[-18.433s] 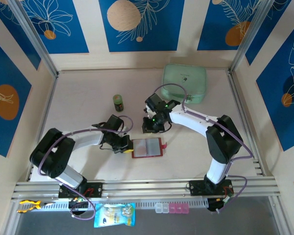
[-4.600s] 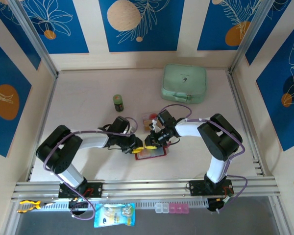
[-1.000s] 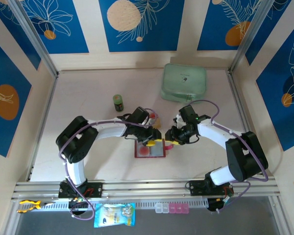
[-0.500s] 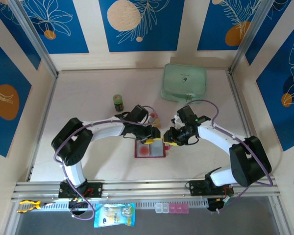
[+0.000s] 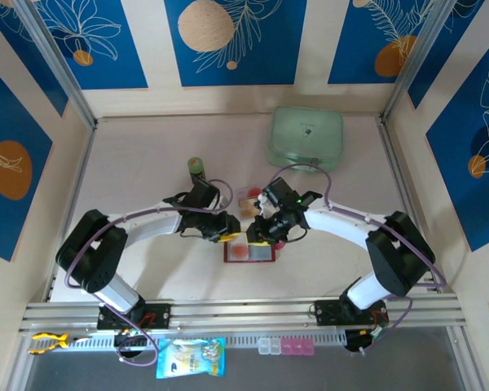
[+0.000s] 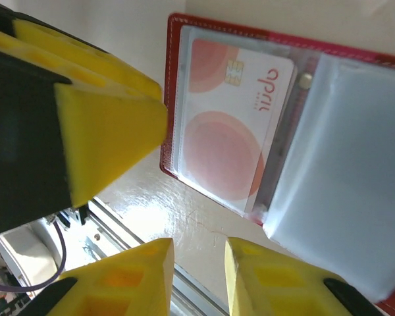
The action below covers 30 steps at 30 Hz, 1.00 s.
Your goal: Take the credit cards out of the card holder
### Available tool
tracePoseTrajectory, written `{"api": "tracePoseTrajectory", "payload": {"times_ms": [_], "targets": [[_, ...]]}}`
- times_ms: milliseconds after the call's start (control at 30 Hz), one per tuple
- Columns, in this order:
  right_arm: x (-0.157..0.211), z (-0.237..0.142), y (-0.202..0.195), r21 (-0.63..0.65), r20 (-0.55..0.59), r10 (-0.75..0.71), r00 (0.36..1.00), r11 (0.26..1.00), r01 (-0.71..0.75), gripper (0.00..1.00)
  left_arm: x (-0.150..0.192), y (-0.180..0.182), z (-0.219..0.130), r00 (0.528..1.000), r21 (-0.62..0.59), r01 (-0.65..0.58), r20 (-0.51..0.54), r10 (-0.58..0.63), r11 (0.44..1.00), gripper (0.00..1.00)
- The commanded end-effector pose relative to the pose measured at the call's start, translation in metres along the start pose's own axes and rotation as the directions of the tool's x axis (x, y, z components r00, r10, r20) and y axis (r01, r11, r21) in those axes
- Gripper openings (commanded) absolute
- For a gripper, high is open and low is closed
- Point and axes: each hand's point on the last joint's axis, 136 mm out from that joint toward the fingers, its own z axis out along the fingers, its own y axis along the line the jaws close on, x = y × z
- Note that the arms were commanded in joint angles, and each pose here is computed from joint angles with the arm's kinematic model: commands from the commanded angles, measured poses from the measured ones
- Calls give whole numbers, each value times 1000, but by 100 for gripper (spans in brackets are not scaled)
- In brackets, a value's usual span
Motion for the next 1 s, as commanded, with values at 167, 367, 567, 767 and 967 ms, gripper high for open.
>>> {"api": "tracePoseTrajectory", "payload": {"times_ms": [167,367,567,767,967], "targets": [[-4,19,-2,-23,-21,37,999,999,-38,24,12,19,4,1000,1,9,-23,-9,1000,17],[-4,24,-12,7,-24,53,998,999,-53,23,16,29,11,999,-19,17,-50,-18,1000,8],[-7,30,-13,0,-36,56,998,998,-56,23,20,41,15,997,-55,24,-66,-27,998,5],[-9,34,-13,0,-44,53,998,999,-53,24,24,51,20,996,-86,34,-83,-41,996,5],[-9,37,-14,-6,-54,50,997,999,-50,24,25,55,20,995,-100,40,-87,-49,994,5]]}}
